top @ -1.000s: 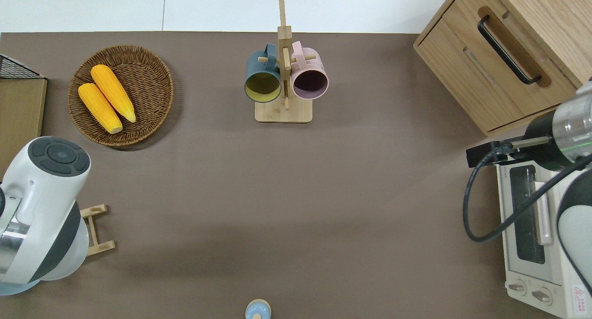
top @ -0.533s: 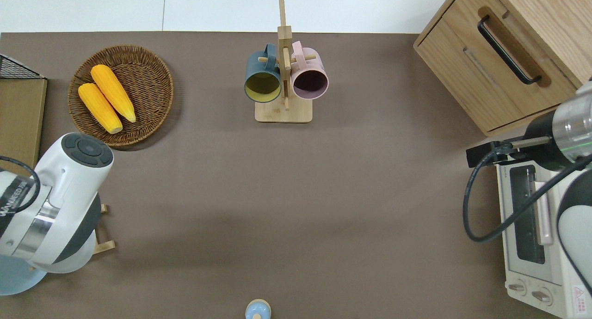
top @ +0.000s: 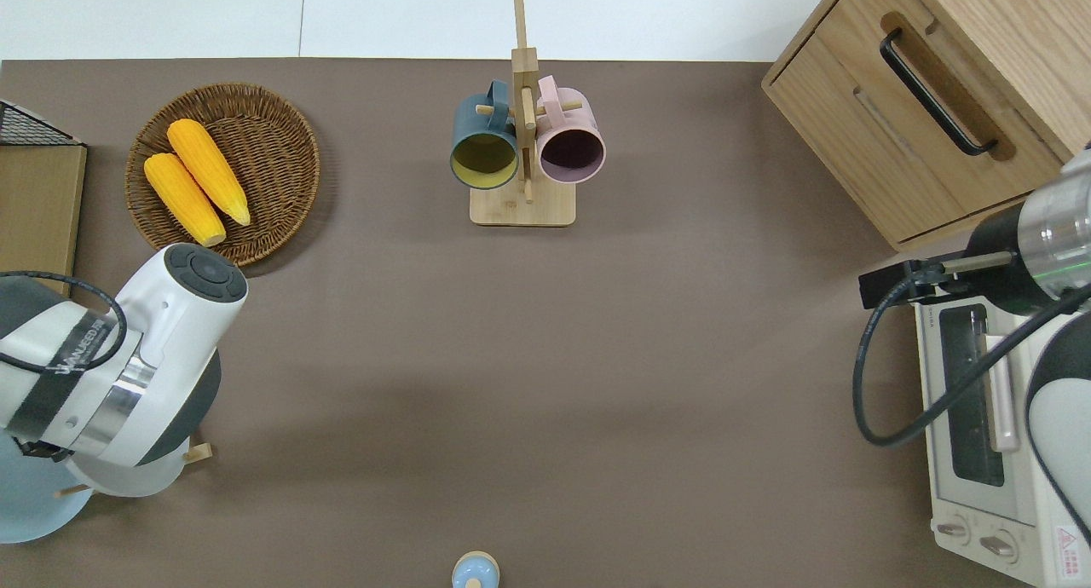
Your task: Pick gray plate from table and place it on lower plate rack with left arm
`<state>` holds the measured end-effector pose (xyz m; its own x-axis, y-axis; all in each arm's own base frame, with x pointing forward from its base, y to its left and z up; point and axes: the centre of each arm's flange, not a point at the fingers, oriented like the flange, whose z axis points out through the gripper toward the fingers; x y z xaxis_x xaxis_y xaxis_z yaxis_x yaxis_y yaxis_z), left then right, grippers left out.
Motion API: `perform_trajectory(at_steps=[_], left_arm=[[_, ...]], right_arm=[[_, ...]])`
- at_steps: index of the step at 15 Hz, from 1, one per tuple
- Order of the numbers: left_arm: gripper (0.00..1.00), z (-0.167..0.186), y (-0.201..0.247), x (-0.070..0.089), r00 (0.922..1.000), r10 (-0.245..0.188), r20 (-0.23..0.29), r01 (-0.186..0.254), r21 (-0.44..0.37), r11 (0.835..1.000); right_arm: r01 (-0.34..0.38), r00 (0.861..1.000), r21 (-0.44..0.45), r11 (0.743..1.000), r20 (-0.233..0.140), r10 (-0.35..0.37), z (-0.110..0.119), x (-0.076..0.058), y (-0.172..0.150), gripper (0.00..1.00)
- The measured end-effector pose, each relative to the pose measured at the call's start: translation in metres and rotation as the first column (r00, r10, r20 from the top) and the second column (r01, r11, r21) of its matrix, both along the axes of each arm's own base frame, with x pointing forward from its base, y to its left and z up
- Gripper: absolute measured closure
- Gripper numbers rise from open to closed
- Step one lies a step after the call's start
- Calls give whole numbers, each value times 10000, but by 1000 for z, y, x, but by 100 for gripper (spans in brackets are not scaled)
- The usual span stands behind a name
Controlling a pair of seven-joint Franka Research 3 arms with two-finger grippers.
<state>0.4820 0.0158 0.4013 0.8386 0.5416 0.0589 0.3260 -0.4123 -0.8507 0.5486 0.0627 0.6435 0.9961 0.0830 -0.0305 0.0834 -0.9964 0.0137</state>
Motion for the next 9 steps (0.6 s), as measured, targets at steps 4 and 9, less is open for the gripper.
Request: perform_trajectory(at_steps=[4, 9], left_arm=[[63, -3, -4, 0, 10000, -6, -25, 5, -122, 9999], [0, 5, -22, 5, 9997, -105, 217, 116, -528, 9985]], right_arm=[[0, 10000, 0, 10000, 0, 0, 0, 0, 0, 1], [0, 10000, 0, 10000, 0, 0, 0, 0, 0, 1]])
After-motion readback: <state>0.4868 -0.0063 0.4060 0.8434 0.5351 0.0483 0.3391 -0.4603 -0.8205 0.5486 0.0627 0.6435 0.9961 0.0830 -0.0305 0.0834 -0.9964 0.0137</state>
